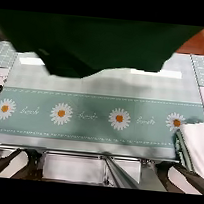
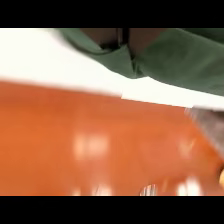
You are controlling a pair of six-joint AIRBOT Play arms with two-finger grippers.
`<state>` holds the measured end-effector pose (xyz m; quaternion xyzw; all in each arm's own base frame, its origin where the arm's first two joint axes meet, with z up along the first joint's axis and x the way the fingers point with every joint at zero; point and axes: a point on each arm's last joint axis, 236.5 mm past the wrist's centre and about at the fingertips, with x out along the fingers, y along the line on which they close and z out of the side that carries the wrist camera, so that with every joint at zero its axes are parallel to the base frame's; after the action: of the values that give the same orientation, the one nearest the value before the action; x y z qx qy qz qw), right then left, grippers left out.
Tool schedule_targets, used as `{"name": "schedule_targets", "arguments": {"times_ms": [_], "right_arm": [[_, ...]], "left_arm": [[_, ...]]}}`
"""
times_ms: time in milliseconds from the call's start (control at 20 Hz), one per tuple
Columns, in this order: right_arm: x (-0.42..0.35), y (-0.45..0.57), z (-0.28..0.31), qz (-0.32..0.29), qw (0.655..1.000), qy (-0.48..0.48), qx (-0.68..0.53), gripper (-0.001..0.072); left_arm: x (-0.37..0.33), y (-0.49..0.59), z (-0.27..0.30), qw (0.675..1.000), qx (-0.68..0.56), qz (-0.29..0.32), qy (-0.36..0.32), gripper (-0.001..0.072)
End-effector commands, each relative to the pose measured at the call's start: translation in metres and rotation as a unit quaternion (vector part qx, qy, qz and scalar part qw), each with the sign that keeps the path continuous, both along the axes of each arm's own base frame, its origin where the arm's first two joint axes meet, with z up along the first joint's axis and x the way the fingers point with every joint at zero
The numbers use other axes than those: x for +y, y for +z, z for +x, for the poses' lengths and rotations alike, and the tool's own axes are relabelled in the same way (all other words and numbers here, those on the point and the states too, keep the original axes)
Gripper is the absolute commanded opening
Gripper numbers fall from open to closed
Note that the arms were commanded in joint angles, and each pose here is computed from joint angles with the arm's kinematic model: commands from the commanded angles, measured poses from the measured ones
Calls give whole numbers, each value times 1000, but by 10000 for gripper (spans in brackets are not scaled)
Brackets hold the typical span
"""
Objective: Fold the shirts.
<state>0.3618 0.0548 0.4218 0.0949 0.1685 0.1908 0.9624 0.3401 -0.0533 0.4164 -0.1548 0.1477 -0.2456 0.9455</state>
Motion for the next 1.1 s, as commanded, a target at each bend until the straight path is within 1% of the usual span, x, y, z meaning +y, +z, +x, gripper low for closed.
{"name": "schedule_targets", "arguments": {"times_ms": [0, 150, 300, 400, 500, 600, 650, 800, 1050], "right_arm": [[-6, 77, -76, -57, 990, -58, -114, 20], [-3, 100, -135, -85, 979, -83, -163, 20], [4, 102, -183, -99, 975, -93, -175, 20], [3, 91, -201, -113, 975, -102, -159, 20], [-5, 76, -205, -119, 976, -117, -138, 20], [-4, 43, -191, -104, 985, -104, -87, 21], [-1, 24, -179, -97, 989, -90, -60, 20], [-8, -37, -134, -81, 994, -74, 23, 20], [-24, -156, -31, -29, 988, -54, 140, 20]], "left_arm": [[-10, 86, -70, 987, -123, 87, 65, 17], [-19, 117, -127, 968, -185, 128, 112, 17], [-27, 130, -186, 950, -236, 163, 124, 17], [-19, 124, -212, 949, -235, 171, 124, 17], [-3, 99, -213, 956, -191, 187, 122, 18], [1, 51, -186, 966, -108, 211, 100, 18], [-4, 23, -166, 972, -65, 209, 82, 18], [-12, -63, -107, 973, 54, 218, 57, 18], [-23, -165, 15, 966, 137, 214, 57, 18]]}}
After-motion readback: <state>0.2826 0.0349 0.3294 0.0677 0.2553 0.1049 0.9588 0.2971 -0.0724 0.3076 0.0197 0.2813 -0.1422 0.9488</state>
